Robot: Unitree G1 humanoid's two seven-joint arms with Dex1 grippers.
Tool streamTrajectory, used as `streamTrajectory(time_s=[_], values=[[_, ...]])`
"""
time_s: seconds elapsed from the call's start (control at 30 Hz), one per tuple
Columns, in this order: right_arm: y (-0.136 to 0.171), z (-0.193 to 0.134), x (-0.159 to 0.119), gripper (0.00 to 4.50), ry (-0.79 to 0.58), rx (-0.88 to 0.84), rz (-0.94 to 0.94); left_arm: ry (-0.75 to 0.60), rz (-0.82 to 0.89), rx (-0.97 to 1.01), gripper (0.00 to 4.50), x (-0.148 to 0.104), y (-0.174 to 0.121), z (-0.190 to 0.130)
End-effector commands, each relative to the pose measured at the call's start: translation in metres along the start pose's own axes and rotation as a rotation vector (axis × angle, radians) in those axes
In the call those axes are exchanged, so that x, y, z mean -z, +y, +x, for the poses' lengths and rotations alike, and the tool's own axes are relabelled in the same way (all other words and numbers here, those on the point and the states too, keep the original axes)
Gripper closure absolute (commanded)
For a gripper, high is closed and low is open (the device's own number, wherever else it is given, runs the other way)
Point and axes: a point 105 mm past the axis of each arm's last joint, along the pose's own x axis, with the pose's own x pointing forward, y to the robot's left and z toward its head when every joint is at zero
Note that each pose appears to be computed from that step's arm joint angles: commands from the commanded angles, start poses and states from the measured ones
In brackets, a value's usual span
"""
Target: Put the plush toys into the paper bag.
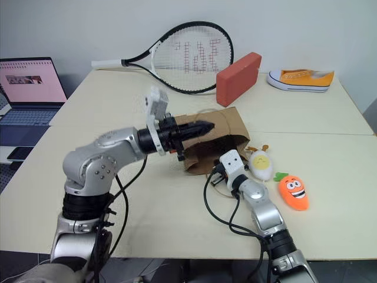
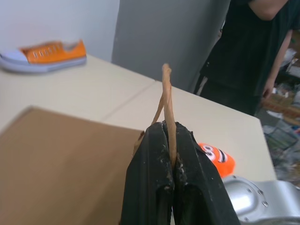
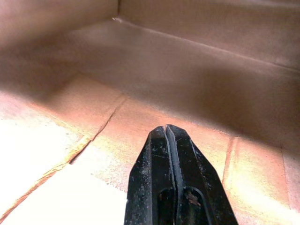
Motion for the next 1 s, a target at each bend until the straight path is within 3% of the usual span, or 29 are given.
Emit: streamTrajectory(time_s=[0.03, 0.2, 0.33, 0.53, 0.73, 1.0], values=[[0.003, 0.001, 0.007, 4.49, 0.033, -0.009, 0.005, -0.078, 0.162, -0.025, 4.50, -0.036, 0.006, -0.002], [0.004, 0.001, 0.008, 4.49, 0.039, -0.018, 0.001, -0.121, 0.432, -0.106, 4.50, -0.075, 0.019, 0.001], [0.005, 0.001, 0.008, 4.49, 0.039, -0.024, -0.001, -0.117, 0.588, -0.143, 4.50, -0.083, 0.024, 0.002], [0.005, 0.003, 0.003, 4.49, 0.024, -0.036, -0.018, -0.073, 0.540, -0.112, 4.50, -0.060, 0.022, 0.003], [0.006, 0.000, -0.023, 4.49, -0.053, -0.090, -0.046, -0.026, 0.367, -0.026, 4.50, -0.029, 0.010, -0.001], [0.010, -0.036, -0.064, 4.49, -0.172, -0.258, -0.137, 0.024, 0.300, 0.028, 4.50, -0.010, 0.000, -0.003]])
